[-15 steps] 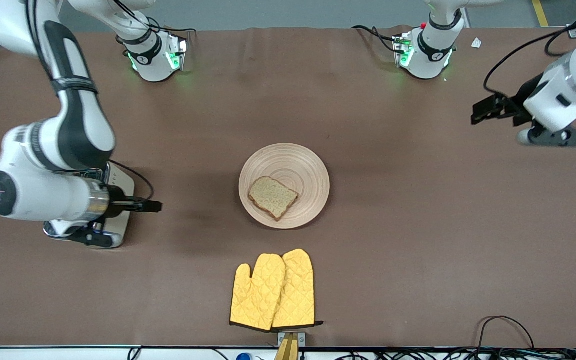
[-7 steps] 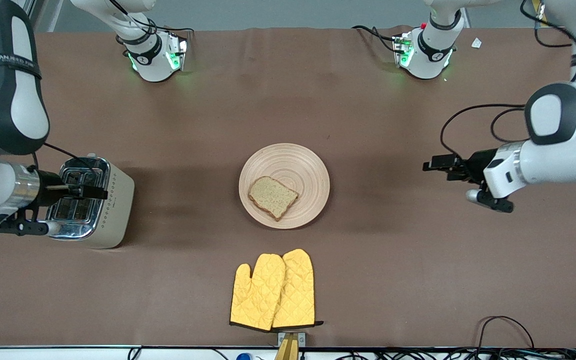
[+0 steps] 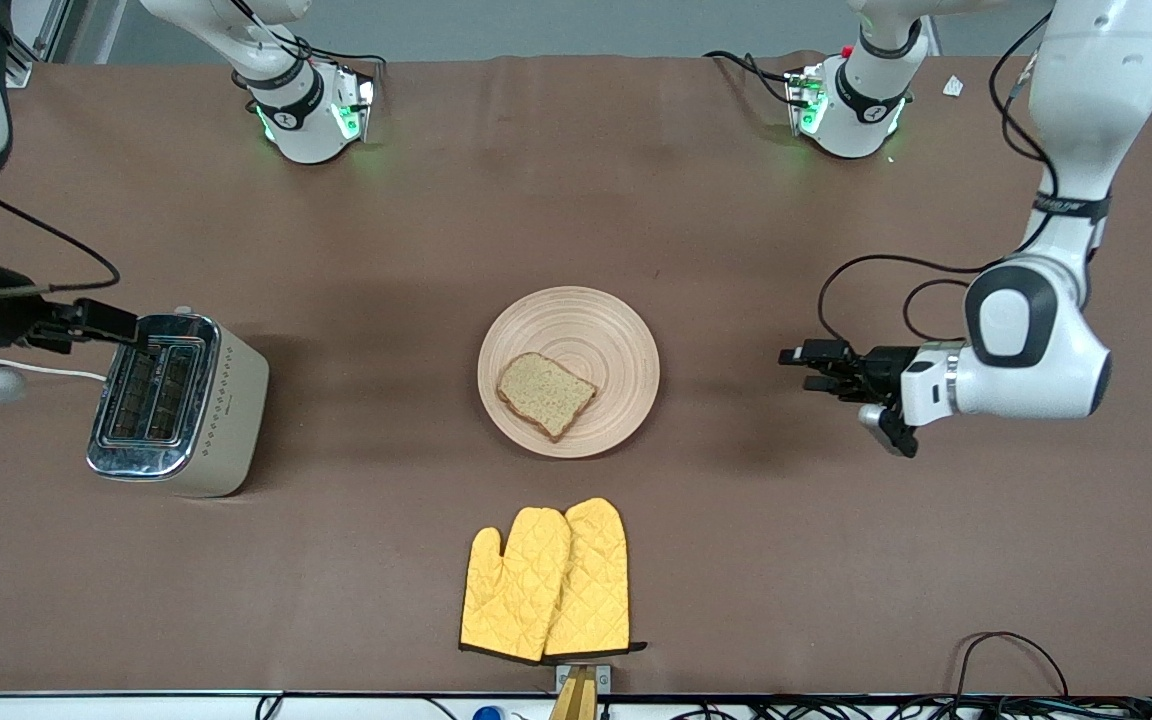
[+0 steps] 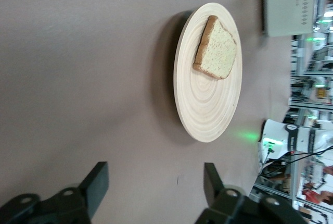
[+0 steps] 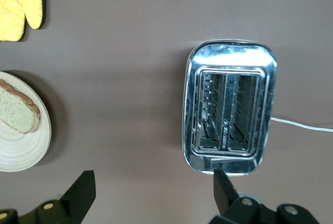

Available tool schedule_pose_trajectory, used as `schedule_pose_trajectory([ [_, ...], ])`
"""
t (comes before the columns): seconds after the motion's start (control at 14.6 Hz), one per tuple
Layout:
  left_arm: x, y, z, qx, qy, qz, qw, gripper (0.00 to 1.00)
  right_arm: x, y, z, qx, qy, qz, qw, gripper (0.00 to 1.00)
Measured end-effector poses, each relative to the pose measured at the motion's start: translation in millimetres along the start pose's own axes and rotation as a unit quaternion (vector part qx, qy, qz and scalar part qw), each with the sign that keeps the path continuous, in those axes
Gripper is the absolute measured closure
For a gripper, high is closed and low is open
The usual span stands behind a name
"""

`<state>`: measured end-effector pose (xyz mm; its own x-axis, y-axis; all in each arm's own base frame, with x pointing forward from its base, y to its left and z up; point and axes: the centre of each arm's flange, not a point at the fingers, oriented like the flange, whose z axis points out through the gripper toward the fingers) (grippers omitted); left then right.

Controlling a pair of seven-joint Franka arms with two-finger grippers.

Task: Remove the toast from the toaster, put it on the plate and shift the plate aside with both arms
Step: 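Move the left gripper to the plate rim and grip it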

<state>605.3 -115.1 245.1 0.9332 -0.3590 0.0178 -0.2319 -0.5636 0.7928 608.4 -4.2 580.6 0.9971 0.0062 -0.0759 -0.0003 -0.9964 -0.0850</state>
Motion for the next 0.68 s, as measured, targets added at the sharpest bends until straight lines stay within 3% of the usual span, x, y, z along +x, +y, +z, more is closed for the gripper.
schedule_pose_trajectory([
  [0.21, 22, -18, 38, -0.037, 0.01, 0.015, 0.999, 0.26, -22, 1, -28, -0.009, 0.011, 0.0, 1.0, 0.0],
  [0.41, 52, -13, 78, -0.066, 0.012, 0.024, 0.997, 0.46, -39, 9, -47, -0.017, 0.015, 0.007, 1.0, 0.0],
  [0.68, 59, -9, 143, -0.1, 0.019, 0.001, 0.995, 0.51, -46, 16, -51, -0.018, 0.003, 0.014, 1.0, 0.0],
])
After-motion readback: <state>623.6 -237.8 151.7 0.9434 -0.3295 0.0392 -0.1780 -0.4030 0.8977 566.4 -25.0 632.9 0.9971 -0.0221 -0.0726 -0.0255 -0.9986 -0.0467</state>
